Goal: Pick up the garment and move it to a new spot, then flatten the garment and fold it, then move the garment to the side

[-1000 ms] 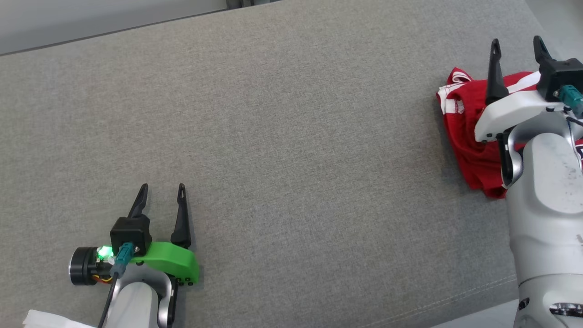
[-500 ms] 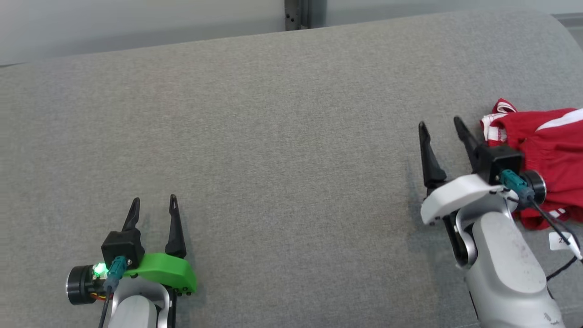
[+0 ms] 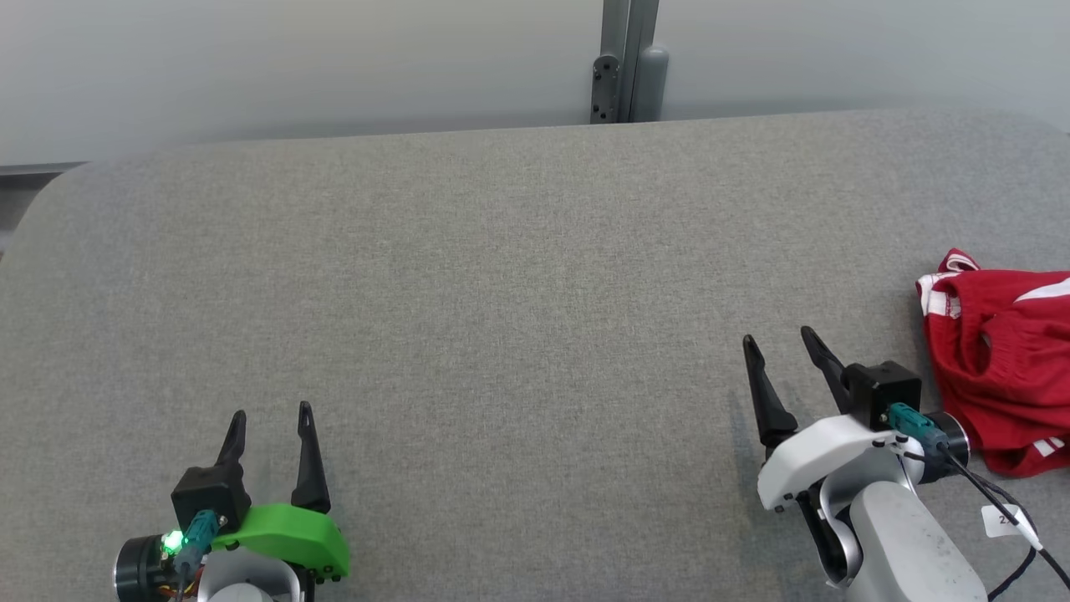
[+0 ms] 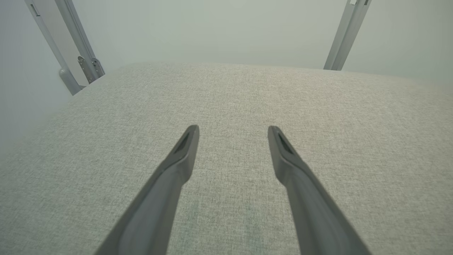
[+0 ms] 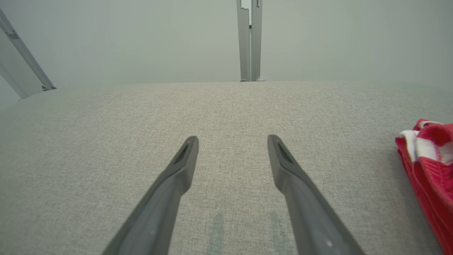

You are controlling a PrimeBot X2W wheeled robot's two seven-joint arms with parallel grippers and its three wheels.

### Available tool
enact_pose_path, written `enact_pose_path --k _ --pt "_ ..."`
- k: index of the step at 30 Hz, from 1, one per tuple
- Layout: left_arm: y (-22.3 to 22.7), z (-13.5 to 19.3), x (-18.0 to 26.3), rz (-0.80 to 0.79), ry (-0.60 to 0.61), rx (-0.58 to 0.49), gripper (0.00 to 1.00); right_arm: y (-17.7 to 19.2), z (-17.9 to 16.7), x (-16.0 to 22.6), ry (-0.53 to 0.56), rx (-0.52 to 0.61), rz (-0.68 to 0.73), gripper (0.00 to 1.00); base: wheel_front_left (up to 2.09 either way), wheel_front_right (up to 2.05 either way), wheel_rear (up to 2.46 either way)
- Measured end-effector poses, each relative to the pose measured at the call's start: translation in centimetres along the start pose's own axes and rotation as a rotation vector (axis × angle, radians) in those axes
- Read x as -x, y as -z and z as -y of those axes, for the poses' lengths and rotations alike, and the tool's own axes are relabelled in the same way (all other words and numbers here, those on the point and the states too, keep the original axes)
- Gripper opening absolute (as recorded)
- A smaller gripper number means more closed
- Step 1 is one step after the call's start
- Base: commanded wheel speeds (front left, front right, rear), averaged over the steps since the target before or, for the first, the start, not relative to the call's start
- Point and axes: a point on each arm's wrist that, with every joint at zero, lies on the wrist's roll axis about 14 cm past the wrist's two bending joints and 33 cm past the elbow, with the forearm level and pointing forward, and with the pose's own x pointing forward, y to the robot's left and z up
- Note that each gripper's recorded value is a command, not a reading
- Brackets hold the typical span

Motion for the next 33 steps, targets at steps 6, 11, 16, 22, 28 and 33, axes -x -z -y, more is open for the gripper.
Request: enact_pose_path --k 6,11,16,22,28,33 --pt "-0.4 -0.3 1.0 0.016 -0.003 0.013 1.00 -0.8 -0.2 1.0 0.001 -0.011 0.023 1.00 0.00 0.00 0.00" --pt "-0.7 0.1 1.1 0.025 0.011 0.016 1.00 -1.5 0.1 1.4 0.011 -0.007 0.042 1.00 0.00 0.00 0.00" --pt "-0.6 0.4 1.1 0.022 0.021 0.017 1.00 -1.7 0.3 1.6 0.019 -0.008 0.047 1.00 0.00 0.00 0.00" --pt "-0.2 0.3 0.9 0.010 0.019 0.024 1.00 -1.4 0.4 1.4 0.019 -0.009 0.039 1.00 0.00 0.00 0.00" --pt "0.4 0.2 0.8 -0.010 0.016 0.038 1.00 -1.0 0.3 1.1 0.016 -0.012 0.029 1.00 0.00 0.00 0.00" --pt "1.1 0.1 0.9 -0.034 0.011 0.041 0.00 -0.1 0.3 1.2 0.017 -0.018 0.006 0.00 0.00 0.00 0.00"
